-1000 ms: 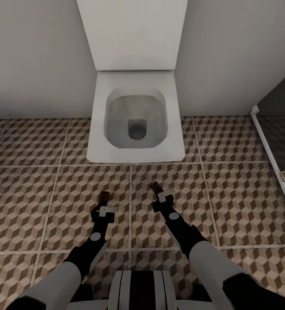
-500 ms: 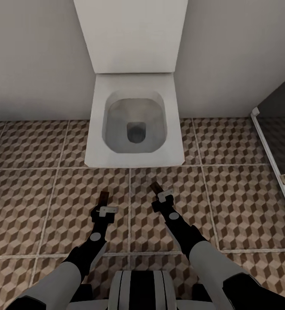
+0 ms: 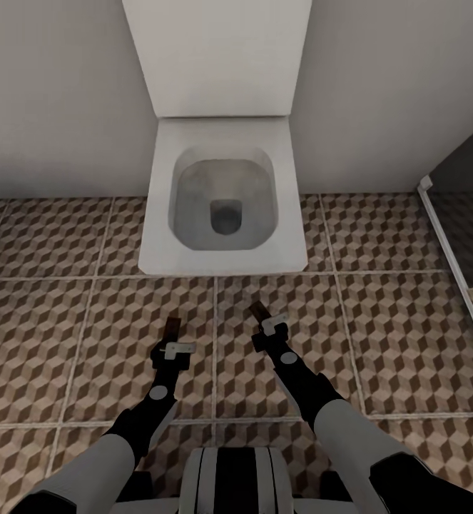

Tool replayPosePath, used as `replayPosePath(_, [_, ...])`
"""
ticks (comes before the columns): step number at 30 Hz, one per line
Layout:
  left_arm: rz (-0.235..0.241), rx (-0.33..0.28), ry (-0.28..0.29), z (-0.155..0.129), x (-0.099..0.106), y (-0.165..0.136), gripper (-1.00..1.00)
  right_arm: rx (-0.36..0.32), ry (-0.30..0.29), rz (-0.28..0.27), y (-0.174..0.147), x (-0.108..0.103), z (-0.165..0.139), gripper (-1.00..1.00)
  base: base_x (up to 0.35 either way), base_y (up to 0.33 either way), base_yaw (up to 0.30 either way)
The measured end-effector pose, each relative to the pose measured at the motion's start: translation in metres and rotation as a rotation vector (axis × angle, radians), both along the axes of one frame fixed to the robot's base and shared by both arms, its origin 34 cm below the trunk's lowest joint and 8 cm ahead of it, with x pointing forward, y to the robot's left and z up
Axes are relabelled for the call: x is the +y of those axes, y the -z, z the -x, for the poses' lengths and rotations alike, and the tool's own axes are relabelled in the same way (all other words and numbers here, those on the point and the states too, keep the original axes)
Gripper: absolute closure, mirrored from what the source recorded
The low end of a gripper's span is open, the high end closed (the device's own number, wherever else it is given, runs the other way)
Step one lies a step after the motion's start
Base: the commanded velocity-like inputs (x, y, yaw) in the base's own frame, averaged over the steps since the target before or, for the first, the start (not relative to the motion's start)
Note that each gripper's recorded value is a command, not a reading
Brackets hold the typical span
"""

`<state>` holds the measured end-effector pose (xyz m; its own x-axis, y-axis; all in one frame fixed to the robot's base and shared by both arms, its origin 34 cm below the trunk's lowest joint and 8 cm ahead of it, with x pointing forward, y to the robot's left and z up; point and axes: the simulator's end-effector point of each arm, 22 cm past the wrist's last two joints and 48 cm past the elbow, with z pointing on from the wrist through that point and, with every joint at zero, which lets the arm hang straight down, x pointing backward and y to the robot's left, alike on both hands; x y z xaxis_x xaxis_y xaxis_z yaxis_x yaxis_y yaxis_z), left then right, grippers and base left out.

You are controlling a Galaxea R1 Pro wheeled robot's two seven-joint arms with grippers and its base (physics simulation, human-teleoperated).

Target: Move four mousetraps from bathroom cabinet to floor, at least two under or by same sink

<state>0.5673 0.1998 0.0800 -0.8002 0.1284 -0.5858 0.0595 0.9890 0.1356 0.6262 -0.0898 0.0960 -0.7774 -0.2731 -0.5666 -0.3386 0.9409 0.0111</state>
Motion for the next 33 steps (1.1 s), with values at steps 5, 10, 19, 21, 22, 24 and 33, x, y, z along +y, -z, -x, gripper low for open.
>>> replayPosePath(5, [0.000, -0.001, 0.000, 0.003, 0.000, 0.011, 1.00, 0.000, 0.000, 0.000, 0.011, 0.000, 0.003, 1.00, 0.000, 0.000, 0.000])
replayPosePath(10, [0.000, 0.022, 0.000, 0.013, 0.000, 0.022, 1.00, 0.022, 0.000, 0.000, 0.024, 0.000, 0.013, 1.00, 0.000, 0.000, 0.000])
replayPosePath(19, [0.000, 0.036, 0.000, 0.020, 0.000, 0.030, 1.00, 0.037, 0.000, 0.000, 0.032, 0.000, 0.019, 1.00, 0.000, 0.000, 0.000])
replayPosePath(21, [0.000, 0.038, 0.000, 0.020, 0.000, 0.030, 1.00, 0.039, 0.000, 0.000, 0.033, 0.000, 0.020, 1.00, 0.000, 0.000, 0.000])
replayPosePath(22, [0.000, 0.039, 0.000, 0.021, 0.000, 0.031, 1.00, 0.040, 0.000, 0.000, 0.033, 0.000, 0.021, 1.00, 0.000, 0.000, 0.000])
replayPosePath(24, [0.000, 0.040, 0.000, 0.021, 0.000, 0.032, 1.00, 0.041, 0.000, -0.001, 0.034, 0.001, 0.021, 1.00, 0.000, 0.000, 0.000])
replayPosePath(33, [0.005, 0.029, 0.001, 0.020, -0.001, 0.031, 1.00, 0.036, -0.002, -0.003, 0.034, 0.001, 0.022, 1.00, 0.000, 0.000, 0.000])
